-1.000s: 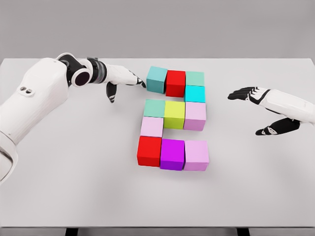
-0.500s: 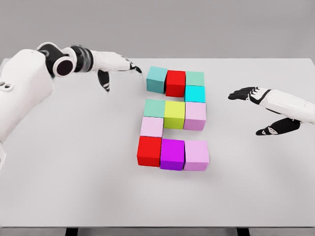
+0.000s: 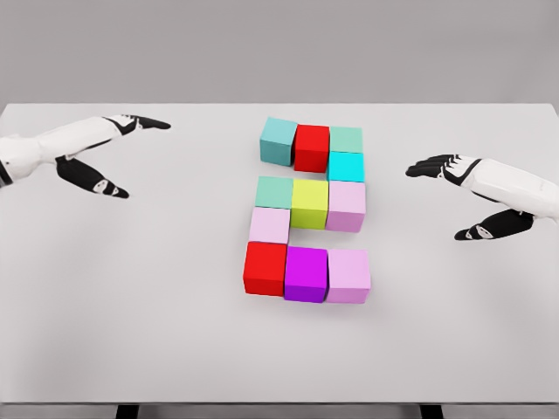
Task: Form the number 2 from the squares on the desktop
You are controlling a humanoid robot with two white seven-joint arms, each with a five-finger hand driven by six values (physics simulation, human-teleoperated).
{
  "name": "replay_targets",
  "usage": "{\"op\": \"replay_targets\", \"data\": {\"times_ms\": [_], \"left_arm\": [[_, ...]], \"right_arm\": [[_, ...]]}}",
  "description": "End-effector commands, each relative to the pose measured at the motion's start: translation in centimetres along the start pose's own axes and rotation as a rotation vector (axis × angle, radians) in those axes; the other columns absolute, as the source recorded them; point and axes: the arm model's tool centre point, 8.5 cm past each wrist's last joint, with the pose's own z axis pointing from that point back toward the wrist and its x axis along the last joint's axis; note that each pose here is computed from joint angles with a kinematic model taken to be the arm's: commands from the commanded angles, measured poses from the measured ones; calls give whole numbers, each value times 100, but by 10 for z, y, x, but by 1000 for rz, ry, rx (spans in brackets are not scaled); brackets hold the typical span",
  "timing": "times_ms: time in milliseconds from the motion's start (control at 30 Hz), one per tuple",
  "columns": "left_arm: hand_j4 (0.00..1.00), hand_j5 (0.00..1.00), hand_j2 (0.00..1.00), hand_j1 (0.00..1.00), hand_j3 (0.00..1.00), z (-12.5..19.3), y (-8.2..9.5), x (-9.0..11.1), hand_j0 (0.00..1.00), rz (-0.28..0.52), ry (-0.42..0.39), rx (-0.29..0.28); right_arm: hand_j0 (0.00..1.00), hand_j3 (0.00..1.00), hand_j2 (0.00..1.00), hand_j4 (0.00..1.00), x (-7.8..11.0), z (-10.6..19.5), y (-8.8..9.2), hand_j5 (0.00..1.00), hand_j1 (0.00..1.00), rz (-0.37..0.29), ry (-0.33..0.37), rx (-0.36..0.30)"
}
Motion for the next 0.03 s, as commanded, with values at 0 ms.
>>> {"op": "replay_targets", "data": {"times_ms": [0], "left_arm": [[100, 100, 100, 100, 100, 5, 8, 2, 100, 1, -5, 22]], "right_arm": [[100, 100, 100, 100, 0, 0, -1, 100, 100, -6, 0, -4]]}}
